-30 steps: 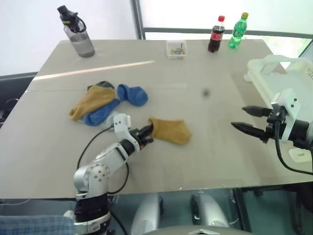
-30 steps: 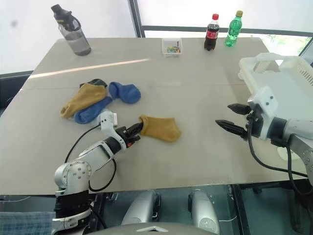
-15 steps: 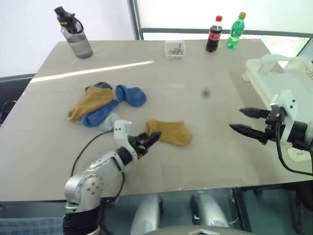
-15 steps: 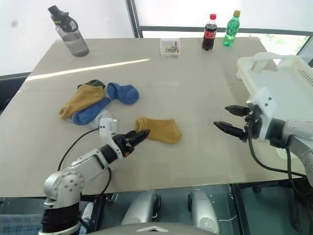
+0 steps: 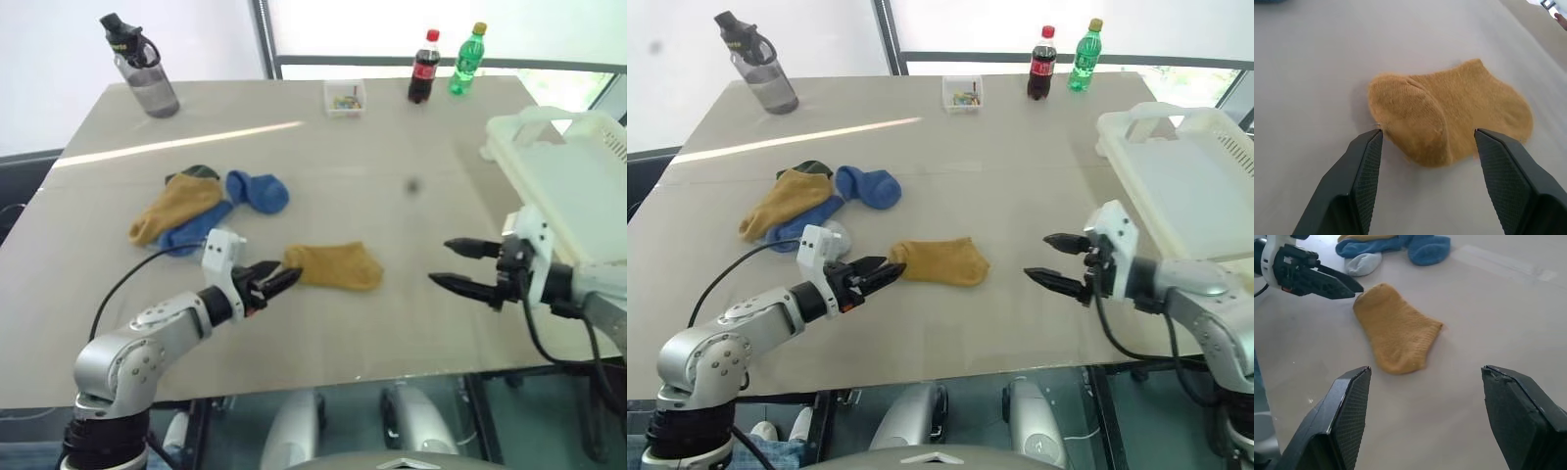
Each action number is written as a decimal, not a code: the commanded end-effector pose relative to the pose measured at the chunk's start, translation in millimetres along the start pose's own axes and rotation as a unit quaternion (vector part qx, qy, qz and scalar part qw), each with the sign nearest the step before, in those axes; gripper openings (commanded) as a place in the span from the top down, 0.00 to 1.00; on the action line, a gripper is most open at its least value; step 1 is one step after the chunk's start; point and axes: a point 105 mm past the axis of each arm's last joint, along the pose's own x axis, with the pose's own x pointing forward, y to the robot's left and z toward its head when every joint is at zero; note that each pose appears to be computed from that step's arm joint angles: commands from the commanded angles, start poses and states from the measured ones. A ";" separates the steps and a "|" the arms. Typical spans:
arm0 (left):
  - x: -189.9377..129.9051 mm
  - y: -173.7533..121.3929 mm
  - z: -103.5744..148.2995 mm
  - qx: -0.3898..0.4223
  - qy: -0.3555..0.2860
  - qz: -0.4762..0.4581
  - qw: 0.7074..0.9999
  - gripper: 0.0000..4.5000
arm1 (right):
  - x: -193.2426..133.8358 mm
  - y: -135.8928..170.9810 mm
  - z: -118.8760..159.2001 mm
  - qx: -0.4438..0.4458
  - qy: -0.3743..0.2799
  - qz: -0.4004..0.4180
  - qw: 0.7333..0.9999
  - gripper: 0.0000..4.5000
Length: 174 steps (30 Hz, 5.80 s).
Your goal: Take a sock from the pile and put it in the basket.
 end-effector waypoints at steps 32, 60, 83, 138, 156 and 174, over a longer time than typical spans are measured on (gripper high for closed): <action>42.5 -42.1 -1.9 0.021 0.014 -0.115 0.993 0.30 | 66.0 -37.3 -48.3 -0.141 0.142 -0.050 0.979 0.18; 35.3 -49.0 -13.8 0.016 0.028 -0.141 0.989 0.28 | 20.3 -44.2 -41.6 -0.122 0.166 -0.015 0.979 0.99; 38.8 -33.6 -11.0 0.003 0.030 -0.112 0.993 0.28 | -1.0 -56.4 -17.7 -0.195 0.167 -0.033 0.966 0.49; 48.2 -7.1 1.3 0.040 0.022 -0.065 0.997 0.28 | 118.4 -12.3 -24.4 -0.221 0.080 0.012 0.972 0.49; 37.2 -7.2 7.1 0.041 0.009 -0.079 0.996 0.28 | 83.4 8.1 39.8 -0.163 -0.027 0.038 0.986 0.49; -3.4 37.0 49.5 0.133 -0.025 0.039 0.990 0.28 | 14.2 12.4 71.1 -0.067 -0.102 0.063 0.990 0.49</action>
